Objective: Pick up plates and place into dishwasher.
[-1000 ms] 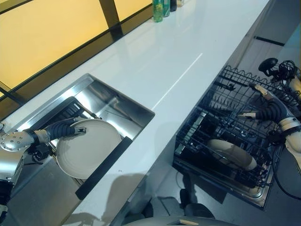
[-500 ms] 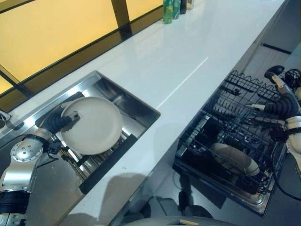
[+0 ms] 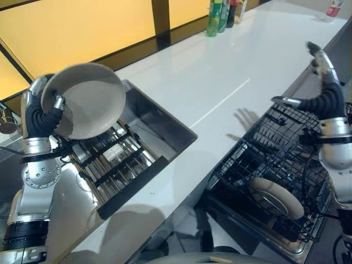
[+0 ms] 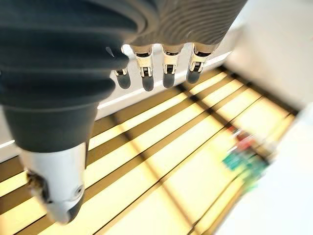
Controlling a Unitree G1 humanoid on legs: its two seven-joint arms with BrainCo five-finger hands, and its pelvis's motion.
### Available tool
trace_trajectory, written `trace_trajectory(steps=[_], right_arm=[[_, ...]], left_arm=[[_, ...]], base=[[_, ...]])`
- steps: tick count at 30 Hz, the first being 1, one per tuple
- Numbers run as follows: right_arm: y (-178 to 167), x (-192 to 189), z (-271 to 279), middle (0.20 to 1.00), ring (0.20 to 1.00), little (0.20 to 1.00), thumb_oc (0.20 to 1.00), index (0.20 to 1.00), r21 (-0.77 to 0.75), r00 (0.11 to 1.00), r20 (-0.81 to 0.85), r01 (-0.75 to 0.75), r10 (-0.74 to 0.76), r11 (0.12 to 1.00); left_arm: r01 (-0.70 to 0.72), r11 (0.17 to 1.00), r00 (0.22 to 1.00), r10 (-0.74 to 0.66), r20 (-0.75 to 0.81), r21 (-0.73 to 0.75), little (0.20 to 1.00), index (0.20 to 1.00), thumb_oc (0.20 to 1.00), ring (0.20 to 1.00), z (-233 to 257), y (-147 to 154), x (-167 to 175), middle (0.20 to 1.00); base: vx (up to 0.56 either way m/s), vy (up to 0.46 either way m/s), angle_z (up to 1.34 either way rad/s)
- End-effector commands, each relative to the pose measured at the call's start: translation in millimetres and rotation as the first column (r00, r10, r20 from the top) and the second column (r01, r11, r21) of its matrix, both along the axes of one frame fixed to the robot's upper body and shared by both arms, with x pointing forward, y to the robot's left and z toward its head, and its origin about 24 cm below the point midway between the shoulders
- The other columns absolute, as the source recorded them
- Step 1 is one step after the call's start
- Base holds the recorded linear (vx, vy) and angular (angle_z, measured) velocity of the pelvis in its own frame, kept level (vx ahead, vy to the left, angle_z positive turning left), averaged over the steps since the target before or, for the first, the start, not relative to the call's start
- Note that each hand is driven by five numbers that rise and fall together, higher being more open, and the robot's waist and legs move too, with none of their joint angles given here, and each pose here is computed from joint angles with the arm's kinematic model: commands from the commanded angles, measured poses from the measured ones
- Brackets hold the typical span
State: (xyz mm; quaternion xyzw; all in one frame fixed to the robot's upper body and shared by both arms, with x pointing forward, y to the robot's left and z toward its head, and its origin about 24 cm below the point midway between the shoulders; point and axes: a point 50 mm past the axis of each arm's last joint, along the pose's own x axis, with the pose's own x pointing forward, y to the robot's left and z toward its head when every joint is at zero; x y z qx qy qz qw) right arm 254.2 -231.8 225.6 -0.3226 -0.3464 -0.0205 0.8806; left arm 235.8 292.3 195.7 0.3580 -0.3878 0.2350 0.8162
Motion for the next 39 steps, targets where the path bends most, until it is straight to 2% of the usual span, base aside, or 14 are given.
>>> trace_trajectory(steps=[1,6,9,18,24,32,34,39], right_arm=[[27,-8,18,1.000,1.000,1.000,1.000,1.000,0.011,0.973,0.073,-0.221,0.219,0.975],[56,-5,18,1.000,1.000,1.000,1.000,1.000,0.042,0.907,0.040,-0.421,0.420,0.906],[77,-1,17,1.000,1.000,1.000,1.000,1.000,0.055,0.854,0.014,-0.521,0.521,0.852],[100,-1,17,1.000,1.000,1.000,1.000,1.000,0.071,0.803,0.002,-0.595,0.596,0.801],[99,-1,15,1.000,1.000,1.000,1.000,1.000,0.075,0.806,-0.006,-0.590,0.592,0.804],[98,-2,13,1.000,1.000,1.000,1.000,1.000,0.086,0.797,-0.025,-0.600,0.604,0.796],[101,-1,11,1.000,1.000,1.000,1.000,1.000,0.090,0.776,-0.062,-0.622,0.628,0.778],[122,-2,3,1.000,1.000,1.000,1.000,1.000,0.106,0.645,-0.179,-0.739,0.743,0.666]], left_arm=[[0.134,0.978,0.954,-0.170,0.246,0.157,0.200,0.200,0.200,0.200,37,-28,-6,0.200],[0.294,0.921,0.896,-0.359,0.261,0.257,0.200,0.200,0.200,0.200,42,-64,-3,0.200],[0.407,0.880,0.850,-0.463,0.253,0.242,0.200,0.200,0.200,0.200,41,-83,2,0.200],[0.592,0.742,0.731,-0.659,0.179,0.313,0.200,0.200,0.200,0.200,37,-126,-1,0.200],[0.623,0.680,0.692,-0.710,0.134,0.387,0.200,0.200,0.200,0.200,41,-137,-5,0.200],[0.633,0.663,0.680,-0.723,0.123,0.401,0.200,0.200,0.200,0.200,42,-139,-7,0.200],[0.634,0.659,0.675,-0.727,0.125,0.405,0.200,0.200,0.200,0.200,43,-140,-7,0.200],[0.652,0.645,0.662,-0.741,0.117,0.399,0.200,0.200,0.200,0.200,44,-146,-4,0.200]], base=[[-0.01,-0.004,0.09],[0.00,-0.001,0.01],[0.00,0.000,0.00],[0.00,0.000,0.00],[0.00,0.000,0.00],[0.00,0.000,-0.02],[0.00,0.000,-0.05],[0.01,-0.013,-0.06]])
